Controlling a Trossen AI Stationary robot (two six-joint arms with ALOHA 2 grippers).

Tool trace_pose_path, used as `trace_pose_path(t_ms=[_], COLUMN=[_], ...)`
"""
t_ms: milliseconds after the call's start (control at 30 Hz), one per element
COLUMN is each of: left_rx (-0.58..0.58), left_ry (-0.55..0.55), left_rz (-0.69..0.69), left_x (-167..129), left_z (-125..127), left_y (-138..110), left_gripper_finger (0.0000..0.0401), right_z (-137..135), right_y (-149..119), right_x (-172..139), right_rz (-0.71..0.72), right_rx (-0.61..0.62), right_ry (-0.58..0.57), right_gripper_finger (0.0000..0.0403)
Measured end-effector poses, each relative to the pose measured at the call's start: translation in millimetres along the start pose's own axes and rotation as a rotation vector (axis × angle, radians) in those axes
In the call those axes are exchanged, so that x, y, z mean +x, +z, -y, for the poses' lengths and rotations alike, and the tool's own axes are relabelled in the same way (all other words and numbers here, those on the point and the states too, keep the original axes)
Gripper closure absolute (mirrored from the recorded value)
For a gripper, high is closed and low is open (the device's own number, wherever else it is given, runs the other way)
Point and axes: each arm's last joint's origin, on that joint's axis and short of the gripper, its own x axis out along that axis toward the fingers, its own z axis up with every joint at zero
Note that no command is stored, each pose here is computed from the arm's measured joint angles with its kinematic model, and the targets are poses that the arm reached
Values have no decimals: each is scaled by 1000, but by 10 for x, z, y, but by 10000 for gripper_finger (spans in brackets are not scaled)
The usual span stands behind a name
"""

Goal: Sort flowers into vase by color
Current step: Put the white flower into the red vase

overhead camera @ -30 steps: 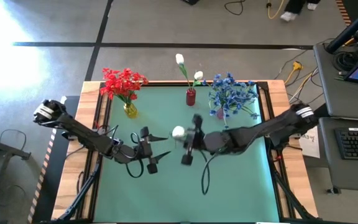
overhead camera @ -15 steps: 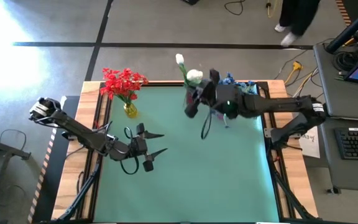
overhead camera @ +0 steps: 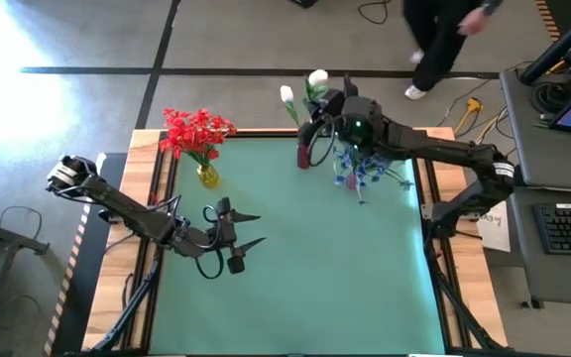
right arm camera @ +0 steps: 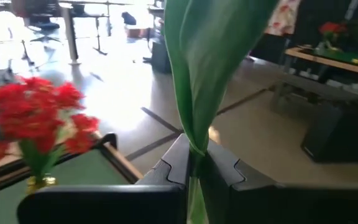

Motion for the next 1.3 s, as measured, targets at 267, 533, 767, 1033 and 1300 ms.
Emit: trace_pose_path(t_ms=[267,533,767,1033,1300], left_rx=[0,1,35,79,107], left_ry=[51,52,132,183,190], left_rz=[1,0,-28,-64,-84], left_x=[3,3,0,-5,-1], left_z=[-14,-14,-39,-58,-74], left_y=[-2,-3,-41,-89,-110], left_gripper_finger=[153,153,153,153,153], right_z=[127,103,178,205,198], right_y=[-43,-190,-265,-381,-448], right_x=[105,269,378,505,516], right_rz=[-17,-64,-88,-121,-172], right_rx=[11,-21,-40,-18,-37], right_ry=[-44,-58,-95,-116,-108], right_gripper_finger=[385,385,385,385,385])
